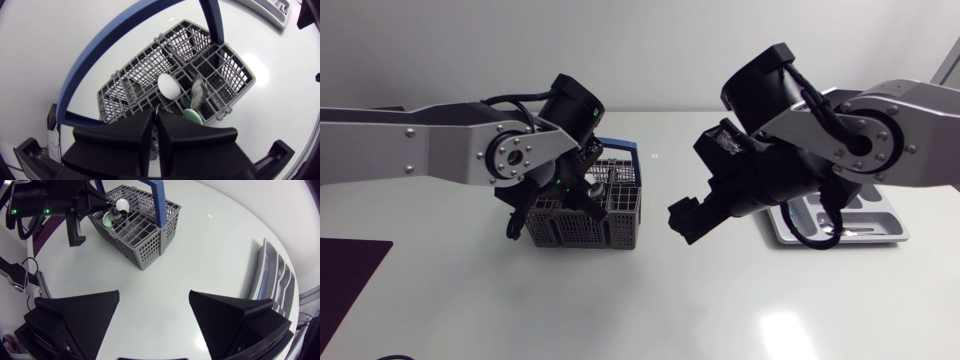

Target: Unload the cutlery basket into the drawer organizer.

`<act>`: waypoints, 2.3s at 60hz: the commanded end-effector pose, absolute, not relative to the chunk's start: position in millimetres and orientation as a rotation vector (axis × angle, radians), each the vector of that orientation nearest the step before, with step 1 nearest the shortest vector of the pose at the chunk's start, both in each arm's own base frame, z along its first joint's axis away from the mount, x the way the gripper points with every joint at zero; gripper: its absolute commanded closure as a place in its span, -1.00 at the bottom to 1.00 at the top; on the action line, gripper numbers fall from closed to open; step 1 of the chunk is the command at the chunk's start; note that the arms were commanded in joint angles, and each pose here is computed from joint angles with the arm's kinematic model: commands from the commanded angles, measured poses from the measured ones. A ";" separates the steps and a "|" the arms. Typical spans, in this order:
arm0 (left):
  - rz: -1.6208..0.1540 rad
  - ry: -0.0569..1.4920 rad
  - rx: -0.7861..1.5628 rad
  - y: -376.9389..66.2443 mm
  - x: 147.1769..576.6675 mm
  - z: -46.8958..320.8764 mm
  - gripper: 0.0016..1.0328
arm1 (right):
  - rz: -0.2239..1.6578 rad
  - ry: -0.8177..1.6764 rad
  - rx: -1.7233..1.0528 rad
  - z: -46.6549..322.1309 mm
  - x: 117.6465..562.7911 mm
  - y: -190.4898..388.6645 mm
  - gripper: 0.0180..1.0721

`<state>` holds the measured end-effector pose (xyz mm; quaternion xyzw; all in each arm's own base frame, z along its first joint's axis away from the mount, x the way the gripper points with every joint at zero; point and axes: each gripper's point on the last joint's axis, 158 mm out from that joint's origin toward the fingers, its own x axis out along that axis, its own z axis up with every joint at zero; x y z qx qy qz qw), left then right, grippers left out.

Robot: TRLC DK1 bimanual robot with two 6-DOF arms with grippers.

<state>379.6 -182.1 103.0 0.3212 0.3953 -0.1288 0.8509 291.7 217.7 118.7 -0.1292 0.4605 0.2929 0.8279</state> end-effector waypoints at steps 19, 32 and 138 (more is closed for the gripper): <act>-0.256 0.647 0.679 -184.5 371.0 163.3 0.92 | 0.635 0.984 -0.311 109.0 283.4 216.4 -0.90; -0.215 0.552 0.735 -178.4 368.6 189.5 0.92 | 0.644 0.973 -0.322 108.9 281.6 218.0 -0.90; -0.844 0.886 -0.013 -279.2 297.3 221.9 0.92 | 0.911 0.577 -0.408 186.2 282.3 301.3 -0.12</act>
